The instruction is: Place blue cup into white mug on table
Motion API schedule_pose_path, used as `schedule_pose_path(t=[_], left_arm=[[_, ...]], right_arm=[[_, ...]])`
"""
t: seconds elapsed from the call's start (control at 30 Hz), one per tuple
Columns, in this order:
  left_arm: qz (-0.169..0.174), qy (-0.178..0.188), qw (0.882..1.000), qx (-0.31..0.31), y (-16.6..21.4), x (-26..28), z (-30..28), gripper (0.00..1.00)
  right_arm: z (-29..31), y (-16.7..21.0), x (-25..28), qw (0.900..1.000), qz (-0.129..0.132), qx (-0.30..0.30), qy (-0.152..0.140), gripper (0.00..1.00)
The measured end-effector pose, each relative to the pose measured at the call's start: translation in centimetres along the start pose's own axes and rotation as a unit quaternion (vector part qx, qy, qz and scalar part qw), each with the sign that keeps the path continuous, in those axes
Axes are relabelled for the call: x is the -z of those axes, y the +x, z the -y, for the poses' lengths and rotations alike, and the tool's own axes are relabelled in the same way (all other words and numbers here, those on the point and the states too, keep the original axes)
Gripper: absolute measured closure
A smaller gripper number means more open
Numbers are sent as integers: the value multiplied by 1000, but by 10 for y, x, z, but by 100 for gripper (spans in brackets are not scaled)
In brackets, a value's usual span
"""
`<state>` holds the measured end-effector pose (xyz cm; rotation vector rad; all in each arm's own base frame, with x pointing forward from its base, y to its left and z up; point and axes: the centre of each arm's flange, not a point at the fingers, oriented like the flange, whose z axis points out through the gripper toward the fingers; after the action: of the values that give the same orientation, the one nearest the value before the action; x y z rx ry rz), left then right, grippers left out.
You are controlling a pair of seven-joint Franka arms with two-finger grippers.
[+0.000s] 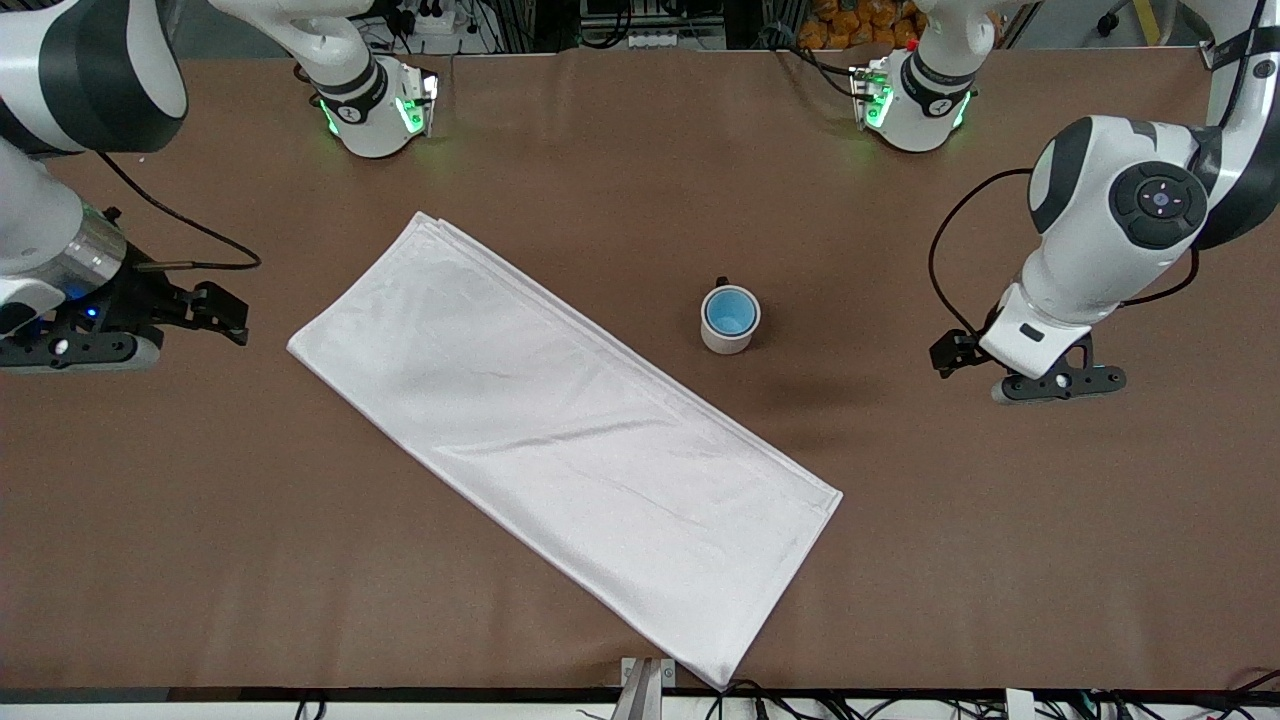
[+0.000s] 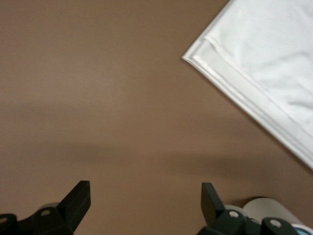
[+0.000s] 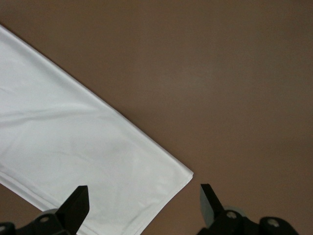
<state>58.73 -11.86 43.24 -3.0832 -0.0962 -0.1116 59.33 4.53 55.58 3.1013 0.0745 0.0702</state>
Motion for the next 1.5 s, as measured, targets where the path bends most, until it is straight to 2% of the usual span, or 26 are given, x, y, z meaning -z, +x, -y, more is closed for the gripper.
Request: schedule_pose_path(t=[0.37,0.63,0.8,1.17,1.37,1.5], left_arm=[[9,5,1000,14,4,5,18,0],[29,22,999,-34,4,13,56,0],[29,31,998,-45,2,25,68,0],[26,11,999,-41,-14,65,62,0],[12,-15,999,-30,-20,91,61,0],[4,-19,999,-26,-17,115,63,0]], right_arm=[[-9,0,6,1000,-10,-10,-1,0],[-12,-1,8,1000,-11,-13,-1,0],[-16,-1,8,1000,-11,-17,-1,0],[-21,-2,7,1000,-7,-21,-2,0],[-20,-2,7,1000,-5,-20,-2,0],[-20,-2,7,1000,-6,-20,-2,0]])
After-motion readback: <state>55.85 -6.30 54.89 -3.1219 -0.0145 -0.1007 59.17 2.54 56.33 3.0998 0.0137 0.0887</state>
